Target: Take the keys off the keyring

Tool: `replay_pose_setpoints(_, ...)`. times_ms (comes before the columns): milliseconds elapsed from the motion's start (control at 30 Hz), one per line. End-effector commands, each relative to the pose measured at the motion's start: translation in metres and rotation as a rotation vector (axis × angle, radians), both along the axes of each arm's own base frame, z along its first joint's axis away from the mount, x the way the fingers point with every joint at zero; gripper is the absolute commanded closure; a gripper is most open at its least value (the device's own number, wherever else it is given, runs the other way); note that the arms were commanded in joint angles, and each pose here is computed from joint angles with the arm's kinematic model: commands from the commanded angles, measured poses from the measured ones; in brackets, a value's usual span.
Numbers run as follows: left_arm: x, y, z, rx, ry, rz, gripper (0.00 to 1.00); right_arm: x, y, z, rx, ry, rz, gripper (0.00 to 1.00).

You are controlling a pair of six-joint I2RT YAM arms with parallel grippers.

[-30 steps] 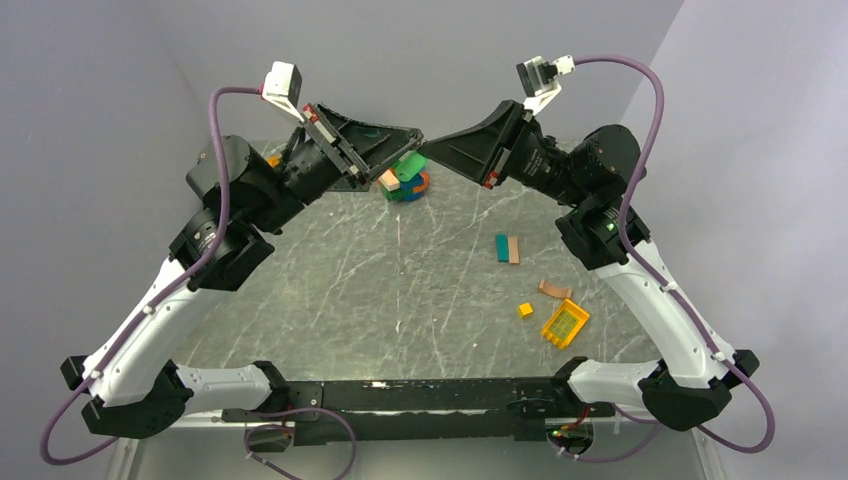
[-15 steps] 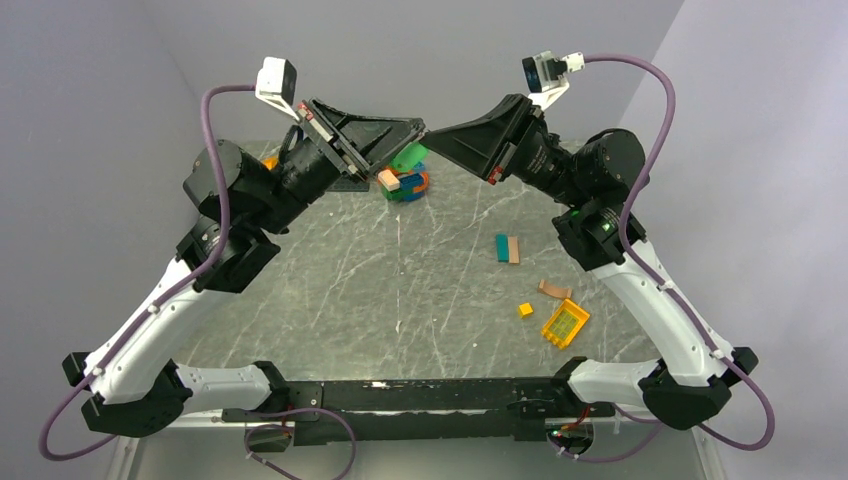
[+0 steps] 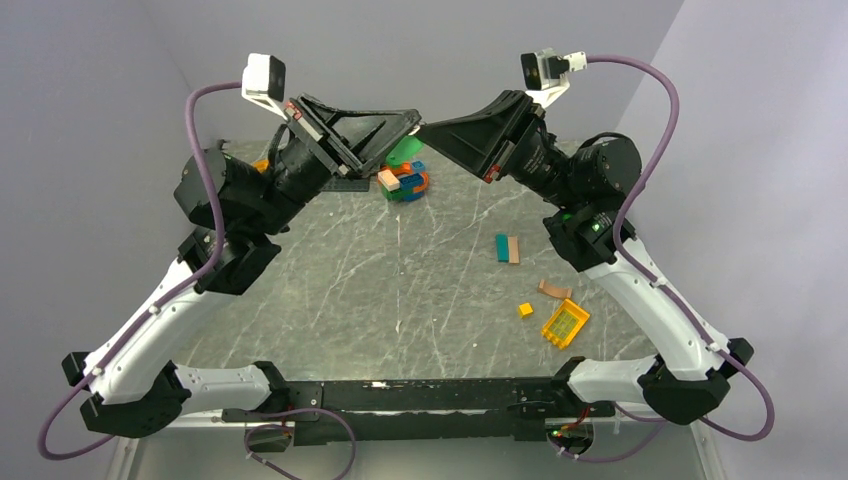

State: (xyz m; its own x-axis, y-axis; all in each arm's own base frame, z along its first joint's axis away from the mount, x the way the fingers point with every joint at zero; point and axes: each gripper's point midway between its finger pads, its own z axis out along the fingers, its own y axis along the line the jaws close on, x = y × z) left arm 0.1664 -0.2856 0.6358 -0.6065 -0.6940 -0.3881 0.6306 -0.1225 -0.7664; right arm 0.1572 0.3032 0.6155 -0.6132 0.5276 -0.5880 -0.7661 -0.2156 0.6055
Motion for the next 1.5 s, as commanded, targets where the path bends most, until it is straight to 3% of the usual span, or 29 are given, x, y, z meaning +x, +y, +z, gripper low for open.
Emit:
replay_pose_setpoints(0, -0.007, -0.010, 0.005, -0.021, -0.057, -0.043, 1.00, -0.022, 0.018, -0.007, -0.031, -0.007, 0.125, 1.00)
replay_pose_setpoints(667, -0.016, -0.012, 0.006, -0.029, -0.062, -0.087, 1.00, -0.039, 0.028, -0.007, -0.041, -0.026, 0.165, 1.00)
replay_pose_setpoints(733, -0.014, -0.010, 0.002, -0.001, -0.047, -0.066, 1.00, -0.038, 0.026, -0.009, -0.066, -0.029, 0.142, 0.89)
replay_pose_setpoints(900, -0.009, 0.000, -0.013, 0.120, 0.003, 0.008, 1.00, -0.038, 0.018, -0.015, -0.164, -0.058, 0.059, 0.20)
replay_pose_setpoints(933, -0.010, 0.003, -0.015, 0.141, 0.009, 0.021, 1.00, -0.038, 0.014, -0.017, -0.190, -0.062, 0.034, 0.15)
replay_pose_setpoints(1000, -0.009, 0.010, -0.022, 0.181, 0.026, 0.049, 1.00, -0.037, 0.006, -0.022, -0.246, -0.082, -0.018, 0.07)
replay_pose_setpoints(1100, -0.008, 0.019, -0.032, 0.235, 0.055, 0.088, 1.00, -0.042, -0.007, -0.028, -0.320, -0.133, -0.073, 0.04)
replay_pose_setpoints(1467, -0.013, 0.025, -0.050, 0.326, 0.111, 0.085, 1.00, -0.036, -0.026, -0.052, -0.544, -0.218, -0.175, 0.06)
